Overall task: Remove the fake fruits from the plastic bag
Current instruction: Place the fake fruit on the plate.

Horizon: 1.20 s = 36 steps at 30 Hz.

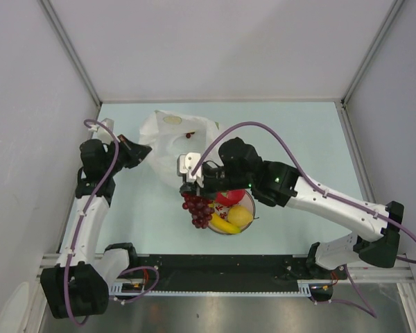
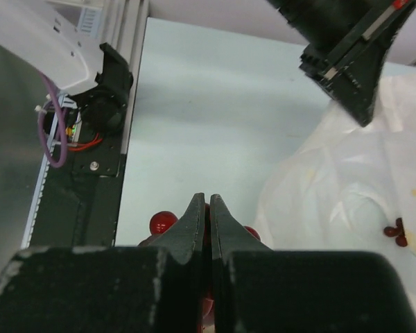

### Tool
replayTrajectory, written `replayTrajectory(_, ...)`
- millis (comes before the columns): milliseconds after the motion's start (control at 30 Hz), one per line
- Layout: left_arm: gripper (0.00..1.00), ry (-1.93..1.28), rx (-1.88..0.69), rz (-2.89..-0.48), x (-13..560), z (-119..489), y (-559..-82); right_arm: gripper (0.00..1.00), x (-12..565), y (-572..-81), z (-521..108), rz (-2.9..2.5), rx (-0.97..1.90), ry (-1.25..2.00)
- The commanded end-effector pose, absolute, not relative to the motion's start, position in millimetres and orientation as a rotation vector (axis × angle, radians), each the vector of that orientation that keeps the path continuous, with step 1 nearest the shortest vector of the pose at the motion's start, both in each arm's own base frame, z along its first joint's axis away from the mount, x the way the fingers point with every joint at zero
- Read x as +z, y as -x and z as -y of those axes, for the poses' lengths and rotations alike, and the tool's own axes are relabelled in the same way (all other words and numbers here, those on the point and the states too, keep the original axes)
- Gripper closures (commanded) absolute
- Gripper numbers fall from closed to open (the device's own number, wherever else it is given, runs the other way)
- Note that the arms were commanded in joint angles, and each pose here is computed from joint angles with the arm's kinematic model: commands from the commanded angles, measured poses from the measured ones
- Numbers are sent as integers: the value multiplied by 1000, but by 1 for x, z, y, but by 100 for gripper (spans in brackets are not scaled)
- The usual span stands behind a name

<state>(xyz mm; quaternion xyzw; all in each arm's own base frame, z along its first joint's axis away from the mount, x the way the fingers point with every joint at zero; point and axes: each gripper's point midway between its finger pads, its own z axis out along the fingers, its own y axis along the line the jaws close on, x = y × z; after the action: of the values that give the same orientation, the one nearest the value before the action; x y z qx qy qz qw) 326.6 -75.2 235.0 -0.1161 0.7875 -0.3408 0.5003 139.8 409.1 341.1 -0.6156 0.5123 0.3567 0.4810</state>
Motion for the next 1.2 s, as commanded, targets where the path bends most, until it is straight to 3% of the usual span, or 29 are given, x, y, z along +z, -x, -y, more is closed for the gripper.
replayTrajectory(0,100,257,-824,-1849,251,75,-326,100,345,-129,-397,-1245,871,1517)
replayTrajectory(567,100,254,-801,-1873,241,73,-327,100,294,-162,-393,-1384,788,1403)
replayTrajectory(900,100,252,-766,-1894,234,68,-328,100,289,-198,-386,-1580,945,1176)
replayTrajectory(1167,100,241,-738,-1898,234,63,-333,100,268,-195,-380,-1711,1054,1084)
